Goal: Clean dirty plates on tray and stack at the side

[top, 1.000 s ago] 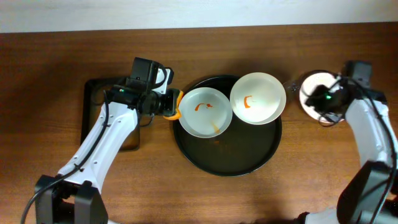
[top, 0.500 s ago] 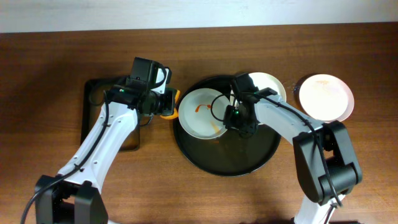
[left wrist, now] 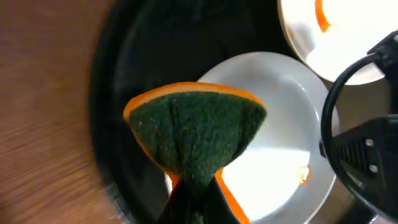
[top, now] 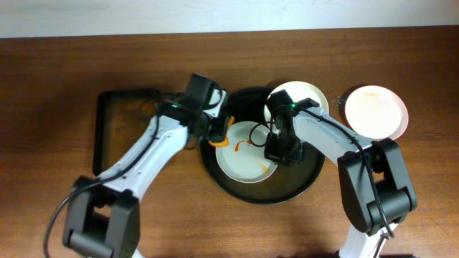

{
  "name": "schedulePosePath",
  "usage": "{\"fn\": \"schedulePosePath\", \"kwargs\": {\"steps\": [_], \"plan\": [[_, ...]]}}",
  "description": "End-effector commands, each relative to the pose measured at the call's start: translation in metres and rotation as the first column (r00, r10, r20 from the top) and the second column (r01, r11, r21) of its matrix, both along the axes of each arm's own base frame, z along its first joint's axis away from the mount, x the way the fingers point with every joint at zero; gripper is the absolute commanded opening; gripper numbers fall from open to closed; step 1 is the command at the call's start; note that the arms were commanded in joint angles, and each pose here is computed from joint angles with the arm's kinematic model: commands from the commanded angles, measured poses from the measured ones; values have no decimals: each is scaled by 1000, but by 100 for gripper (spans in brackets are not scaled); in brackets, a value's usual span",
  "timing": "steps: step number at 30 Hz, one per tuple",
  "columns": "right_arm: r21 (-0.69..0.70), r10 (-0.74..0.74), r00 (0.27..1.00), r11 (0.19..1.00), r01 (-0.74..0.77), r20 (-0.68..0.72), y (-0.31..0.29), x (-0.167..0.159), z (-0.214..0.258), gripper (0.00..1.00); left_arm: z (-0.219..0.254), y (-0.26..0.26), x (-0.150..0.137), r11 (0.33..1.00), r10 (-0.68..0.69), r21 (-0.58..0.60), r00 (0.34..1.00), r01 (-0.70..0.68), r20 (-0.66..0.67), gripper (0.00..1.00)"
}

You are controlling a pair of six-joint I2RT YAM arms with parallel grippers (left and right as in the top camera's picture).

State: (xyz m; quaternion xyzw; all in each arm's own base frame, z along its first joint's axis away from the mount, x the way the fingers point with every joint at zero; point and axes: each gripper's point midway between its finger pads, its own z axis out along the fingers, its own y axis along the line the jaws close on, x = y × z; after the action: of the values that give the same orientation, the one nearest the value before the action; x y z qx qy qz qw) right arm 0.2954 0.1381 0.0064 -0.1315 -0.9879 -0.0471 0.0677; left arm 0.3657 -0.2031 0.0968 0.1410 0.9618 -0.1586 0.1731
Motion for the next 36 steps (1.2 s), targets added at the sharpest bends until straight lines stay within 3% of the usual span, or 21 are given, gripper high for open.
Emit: {"fn": "schedulePosePath", "kwargs": {"steps": [1, 6, 10, 22, 25, 27, 31, 36], "plan": [[-139, 32, 998, 990, -39, -49, -25, -15, -14, 4, -24, -23, -6, 998, -65, 0, 997, 65, -41, 1], [-141, 32, 998, 989, -39, -52, -26, -16, -14, 4, -30, -66, -14, 963, -183, -218, 979, 161, -85, 1], [-141, 32, 998, 989, -39, -52, -26, -16, -14, 4, -28, -97, -25, 883, -295, -413, 949, 224, -114, 0], [-140, 32, 998, 989, -39, -51, -26, -15, -14, 4, -90, -99, -28, 897, -283, -406, 931, 172, -230, 1], [-141, 32, 998, 989, -39, -51, -26, -16, -14, 4, -107, -85, -17, 947, -215, -284, 954, 152, -208, 1], [-141, 32, 998, 989, -39, -51, -26, -16, -14, 4, -120, -62, -6, 985, -134, -130, 974, 111, -184, 1], [-141, 32, 998, 989, -39, -51, -26, -16, -14, 4, -112, -19, 11, 992, -25, 120, 996, 36, -90, 0], [-140, 33, 998, 989, -40, -51, -26, -16, -14, 4, -92, 1, 9, 977, 11, 212, 998, 2, -62, 1]]}}
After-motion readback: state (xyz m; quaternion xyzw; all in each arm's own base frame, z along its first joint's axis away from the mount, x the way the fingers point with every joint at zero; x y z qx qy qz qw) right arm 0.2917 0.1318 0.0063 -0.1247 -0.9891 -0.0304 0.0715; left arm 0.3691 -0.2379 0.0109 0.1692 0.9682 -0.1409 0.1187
